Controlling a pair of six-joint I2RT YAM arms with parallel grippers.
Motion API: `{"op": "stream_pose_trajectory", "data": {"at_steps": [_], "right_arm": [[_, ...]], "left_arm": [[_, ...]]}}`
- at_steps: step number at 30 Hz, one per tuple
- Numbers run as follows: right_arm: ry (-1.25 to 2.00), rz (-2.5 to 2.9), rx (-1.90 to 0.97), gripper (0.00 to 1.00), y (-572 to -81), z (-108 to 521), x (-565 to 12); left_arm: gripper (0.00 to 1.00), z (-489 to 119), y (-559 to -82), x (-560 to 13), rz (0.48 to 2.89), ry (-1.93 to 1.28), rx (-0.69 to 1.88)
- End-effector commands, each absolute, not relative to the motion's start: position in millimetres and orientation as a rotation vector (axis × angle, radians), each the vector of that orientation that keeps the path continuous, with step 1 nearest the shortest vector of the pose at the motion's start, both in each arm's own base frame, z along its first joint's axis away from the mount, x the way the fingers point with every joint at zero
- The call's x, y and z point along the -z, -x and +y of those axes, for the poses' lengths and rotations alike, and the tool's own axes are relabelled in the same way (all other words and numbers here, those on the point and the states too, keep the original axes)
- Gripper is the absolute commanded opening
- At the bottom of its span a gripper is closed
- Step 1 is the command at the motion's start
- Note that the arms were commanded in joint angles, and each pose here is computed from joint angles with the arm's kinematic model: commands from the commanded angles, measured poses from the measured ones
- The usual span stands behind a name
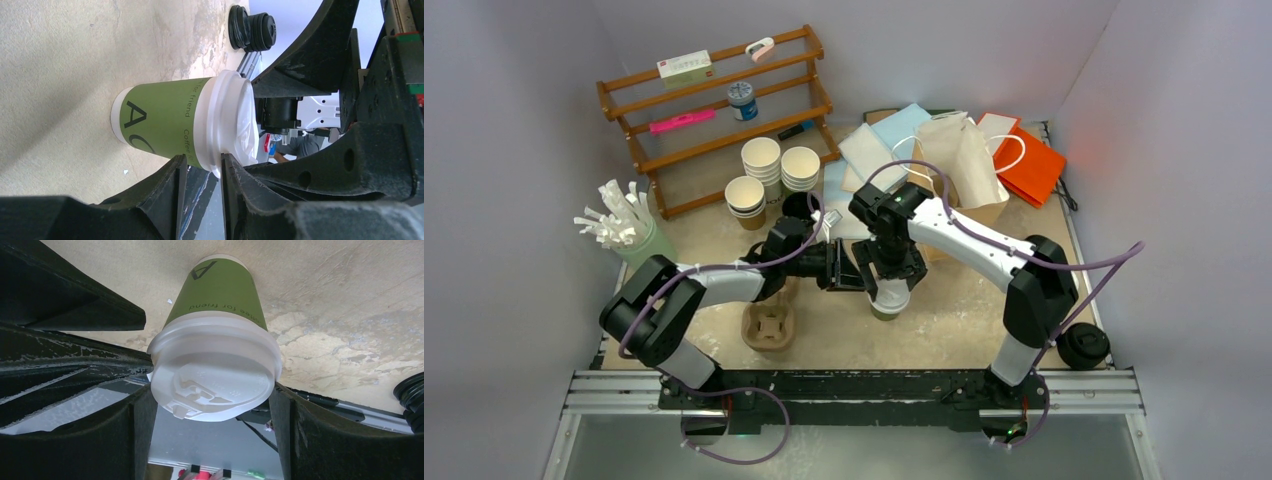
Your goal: Pack the takeout coffee
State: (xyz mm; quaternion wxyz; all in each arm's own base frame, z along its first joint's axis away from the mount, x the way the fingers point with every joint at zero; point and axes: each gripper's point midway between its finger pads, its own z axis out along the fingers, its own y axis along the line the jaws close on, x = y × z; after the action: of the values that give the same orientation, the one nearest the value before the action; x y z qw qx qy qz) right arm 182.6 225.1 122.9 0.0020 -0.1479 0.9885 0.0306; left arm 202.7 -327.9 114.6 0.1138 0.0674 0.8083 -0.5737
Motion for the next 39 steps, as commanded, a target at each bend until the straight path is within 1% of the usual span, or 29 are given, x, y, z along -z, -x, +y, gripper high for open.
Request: {"op": "stream_pose_trajectory", "data": {"at_steps": [1,10,27,32,35,39], "right_arm": [[0.47,3.141,0.061,0.78,-183,211,-91],[0.443,3.153,0.081,0.77,-176,207,-82],[0.448,3.164,0.15,0.78,-158,203,-64],[0.517,3.197,0.071,0.78,-154,212,-66],[0.554,3.23,-0.029,0.76,-149,224,-74],[0.617,3.26,-0.031,0.76,-149,229,-78]], "left_arm": [[0.32,-323,-195,-100,2.432,-0.237,1.608],[0.29,-317,-194,-90,2.487,-0.265,1.523],[0.29,-314,-191,-88,2.497,-0.279,1.506],[0.29,-313,-189,-90,2.491,-0.283,1.507],[0.29,-312,-190,-93,2.481,-0.285,1.503],[0.29,-310,-191,-97,2.465,-0.283,1.484]]}}
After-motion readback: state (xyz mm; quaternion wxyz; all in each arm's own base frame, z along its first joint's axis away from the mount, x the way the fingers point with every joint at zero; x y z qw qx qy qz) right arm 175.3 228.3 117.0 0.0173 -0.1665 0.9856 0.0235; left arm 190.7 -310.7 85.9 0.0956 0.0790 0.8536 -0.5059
